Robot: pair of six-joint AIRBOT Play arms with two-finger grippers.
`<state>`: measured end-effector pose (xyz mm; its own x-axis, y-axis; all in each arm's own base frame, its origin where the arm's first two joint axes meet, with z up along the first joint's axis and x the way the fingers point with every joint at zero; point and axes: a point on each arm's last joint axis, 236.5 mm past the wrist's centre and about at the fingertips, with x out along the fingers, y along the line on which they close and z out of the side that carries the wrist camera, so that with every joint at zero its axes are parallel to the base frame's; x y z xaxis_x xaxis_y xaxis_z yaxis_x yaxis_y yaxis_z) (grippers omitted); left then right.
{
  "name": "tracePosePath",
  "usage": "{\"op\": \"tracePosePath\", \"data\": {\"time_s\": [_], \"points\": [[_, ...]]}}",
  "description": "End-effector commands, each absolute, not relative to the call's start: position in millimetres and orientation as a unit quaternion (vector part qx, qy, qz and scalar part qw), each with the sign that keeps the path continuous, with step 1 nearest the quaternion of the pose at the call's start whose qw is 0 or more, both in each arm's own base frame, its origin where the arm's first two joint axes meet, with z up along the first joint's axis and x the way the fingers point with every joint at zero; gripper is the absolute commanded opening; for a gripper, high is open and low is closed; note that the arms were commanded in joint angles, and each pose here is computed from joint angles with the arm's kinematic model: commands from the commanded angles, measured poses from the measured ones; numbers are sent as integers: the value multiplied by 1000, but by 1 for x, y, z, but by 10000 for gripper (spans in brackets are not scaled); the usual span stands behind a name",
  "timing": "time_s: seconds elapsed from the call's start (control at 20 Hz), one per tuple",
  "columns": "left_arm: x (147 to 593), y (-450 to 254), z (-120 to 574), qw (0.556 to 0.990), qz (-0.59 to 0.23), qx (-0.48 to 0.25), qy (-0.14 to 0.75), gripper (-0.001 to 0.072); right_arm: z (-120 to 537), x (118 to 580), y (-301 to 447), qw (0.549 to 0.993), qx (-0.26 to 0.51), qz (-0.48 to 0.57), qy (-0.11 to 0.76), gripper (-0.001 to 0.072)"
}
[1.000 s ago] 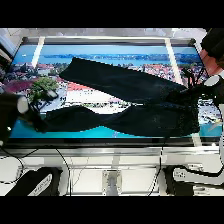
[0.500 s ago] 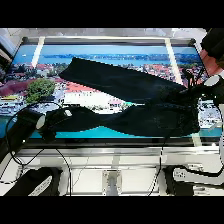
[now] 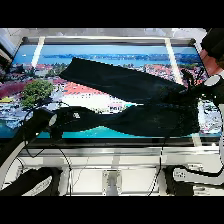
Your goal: Fold the clothes and pants, and hang the long-sleeved shirts on hangers.
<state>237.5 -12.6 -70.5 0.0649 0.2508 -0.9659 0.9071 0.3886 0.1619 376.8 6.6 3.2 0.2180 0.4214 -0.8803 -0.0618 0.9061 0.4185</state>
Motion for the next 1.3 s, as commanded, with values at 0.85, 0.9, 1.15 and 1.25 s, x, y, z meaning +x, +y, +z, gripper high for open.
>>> {"op": "tracePosePath", "data": {"time_s": [0.85,0.9,1.15,1.25], "points": [[208,-57,36,685,-242,344,594,8,31,360,16,768,137,178,599,312],[197,-57,61,724,-218,311,575,7,36,357,10,775,120,169,597,312],[120,-30,123,813,-170,195,521,9,68,355,-2,813,80,145,559,313],[117,-29,128,820,-179,205,503,11,71,354,4,812,90,154,556,329]]}}
